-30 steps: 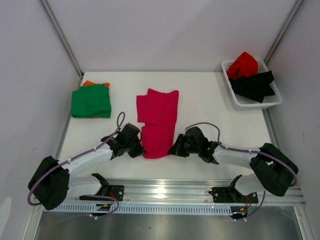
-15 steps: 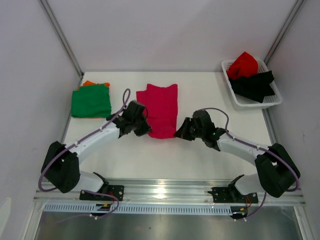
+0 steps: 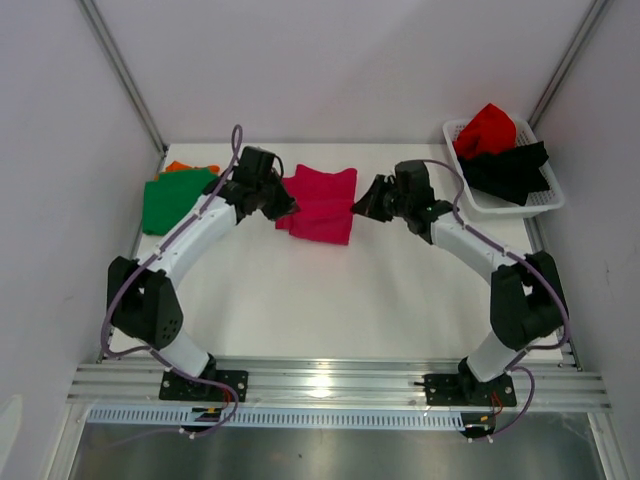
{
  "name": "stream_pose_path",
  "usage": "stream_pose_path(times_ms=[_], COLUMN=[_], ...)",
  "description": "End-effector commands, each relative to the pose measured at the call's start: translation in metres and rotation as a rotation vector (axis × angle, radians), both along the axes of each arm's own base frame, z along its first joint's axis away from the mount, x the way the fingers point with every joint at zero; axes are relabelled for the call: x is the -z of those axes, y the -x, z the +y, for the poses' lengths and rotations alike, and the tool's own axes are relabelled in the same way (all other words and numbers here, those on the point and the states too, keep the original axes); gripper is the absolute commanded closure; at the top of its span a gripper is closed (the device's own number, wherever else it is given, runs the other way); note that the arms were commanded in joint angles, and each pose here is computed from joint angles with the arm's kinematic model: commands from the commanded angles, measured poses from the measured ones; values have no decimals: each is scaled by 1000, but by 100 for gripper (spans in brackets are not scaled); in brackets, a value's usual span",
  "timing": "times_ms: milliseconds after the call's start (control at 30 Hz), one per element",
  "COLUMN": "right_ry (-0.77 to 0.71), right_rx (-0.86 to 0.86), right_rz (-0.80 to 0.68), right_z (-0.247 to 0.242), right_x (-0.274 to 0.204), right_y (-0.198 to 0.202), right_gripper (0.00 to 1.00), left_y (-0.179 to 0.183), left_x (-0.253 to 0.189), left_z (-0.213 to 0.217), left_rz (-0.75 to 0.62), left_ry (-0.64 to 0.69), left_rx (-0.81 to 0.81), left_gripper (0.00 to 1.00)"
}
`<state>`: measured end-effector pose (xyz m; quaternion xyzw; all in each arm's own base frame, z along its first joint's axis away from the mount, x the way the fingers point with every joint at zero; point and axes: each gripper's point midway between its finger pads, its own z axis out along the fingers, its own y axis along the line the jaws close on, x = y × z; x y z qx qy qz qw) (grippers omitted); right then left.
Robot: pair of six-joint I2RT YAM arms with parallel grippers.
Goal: Fold and stack the t-shirts
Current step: Fold the long partially folded tshirt into a neat square
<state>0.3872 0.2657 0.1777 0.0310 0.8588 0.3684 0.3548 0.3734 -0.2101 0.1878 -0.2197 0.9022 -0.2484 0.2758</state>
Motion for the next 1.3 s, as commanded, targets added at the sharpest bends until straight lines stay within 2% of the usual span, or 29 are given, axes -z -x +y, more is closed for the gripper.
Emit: stream_pose_path(times_ms=[0,100,167,200,267,300,333,400,467,533,667,733,800,933,1067,1267], right_ry=[52,68,53,70,61,76,60,75,64,78,85,83,78,72,83,88], right_rx=[19,14,0,-7,-16,-22,-24,-28,-30,-37,-29,-17,-11,-5,3,17], right_rz=[-11,12,-4,45,8,52,17,53,17,42,31,28,26,33,41,37], right_z=[-12,-10,-6,-4,3,5,9,12,18,20,21,20,20,21,18,9], right_x=[1,19,10,31,17,36,21,38,22,35,33,32,34,40,48,58], right_y=[-32,-52,-71,-77,-99,-104,-119,-129,-145,-153,-168,-174,-178,-180,-183,-191], right_gripper=[100,100,100,100,100,100,100,100,100,100,100,100,100,100,100,100], left_y=[-19,-37,-58,-64,-86,-91,-105,-114,-127,-138,-157,-168,-169,-170,-167,-176], left_x=[-10,-3,-3,0,-2,1,-21,-2,-12,-8,-5,-8,-16,11,35,62], left_z=[14,17,20,21,20,20,15,17,17,14,11,-2,-17,-38,-45,-34], left_rz=[-12,8,23,36,62,79,36,91,70,70,28,-39,-94,-89,-78,-81], left_ry=[-20,-13,-2,-1,19,24,56,61,94,120,156,206,257,335,382,393], left_rx=[-3,-13,-25,-26,-21,-21,-10,-17,-19,-10,32,127,255,418,465,422], left_gripper=[99,98,98,98,98,98,98,98,98,97,94,92,91,89,87,89])
